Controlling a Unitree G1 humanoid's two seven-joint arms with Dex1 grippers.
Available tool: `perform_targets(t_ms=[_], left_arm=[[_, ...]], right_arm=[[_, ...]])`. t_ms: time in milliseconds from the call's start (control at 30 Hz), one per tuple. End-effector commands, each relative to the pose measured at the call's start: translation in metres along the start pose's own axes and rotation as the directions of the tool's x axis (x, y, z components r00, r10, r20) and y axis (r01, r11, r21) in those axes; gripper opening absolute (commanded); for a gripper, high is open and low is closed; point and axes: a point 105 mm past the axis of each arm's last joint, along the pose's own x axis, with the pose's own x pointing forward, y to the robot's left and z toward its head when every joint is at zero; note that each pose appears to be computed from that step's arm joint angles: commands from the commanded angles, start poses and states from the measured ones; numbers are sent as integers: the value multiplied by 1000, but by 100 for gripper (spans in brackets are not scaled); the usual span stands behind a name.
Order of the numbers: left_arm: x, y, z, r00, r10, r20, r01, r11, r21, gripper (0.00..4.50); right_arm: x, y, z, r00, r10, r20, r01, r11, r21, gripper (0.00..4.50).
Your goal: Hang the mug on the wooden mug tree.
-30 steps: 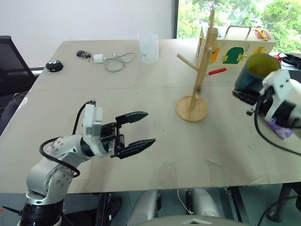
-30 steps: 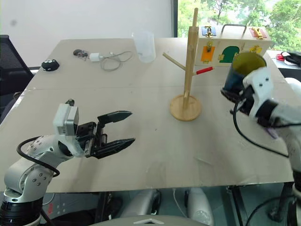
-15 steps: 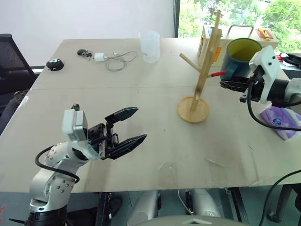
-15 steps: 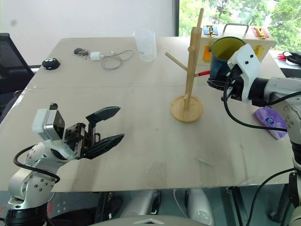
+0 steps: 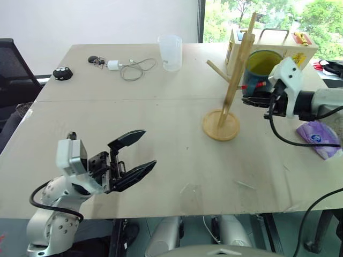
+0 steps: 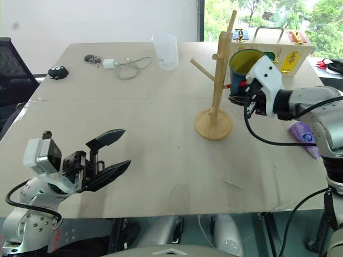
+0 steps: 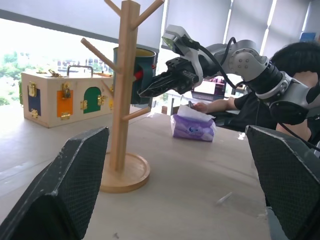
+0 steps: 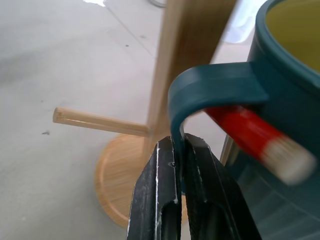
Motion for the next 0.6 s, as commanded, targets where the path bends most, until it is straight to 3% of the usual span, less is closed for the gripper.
perform_targets(t_ms=[33,133,367,533,600], left_arm=[[3,0,11,1000,-6,23,6,999,33,450],[10,-1,13,1000,-3,31,2,1000,29,450],[18,2,-2,999,28,-37,-29,999,-28,450],[7,11,-19,985,64,-159,-85,988,-126,450],[-1,13,-24,975,74,-210,-107,983,-150,450]], right_arm=[[-5,-1,18,999,-9,50,13,998,-62,145],[-16,1,28,995,-19,98,24,998,-53,273],[-53,27,36,983,18,184,-20,1000,5,273],[-81,38,8,985,-57,161,35,991,132,273],[-89,43,-19,990,-107,95,93,986,142,273]])
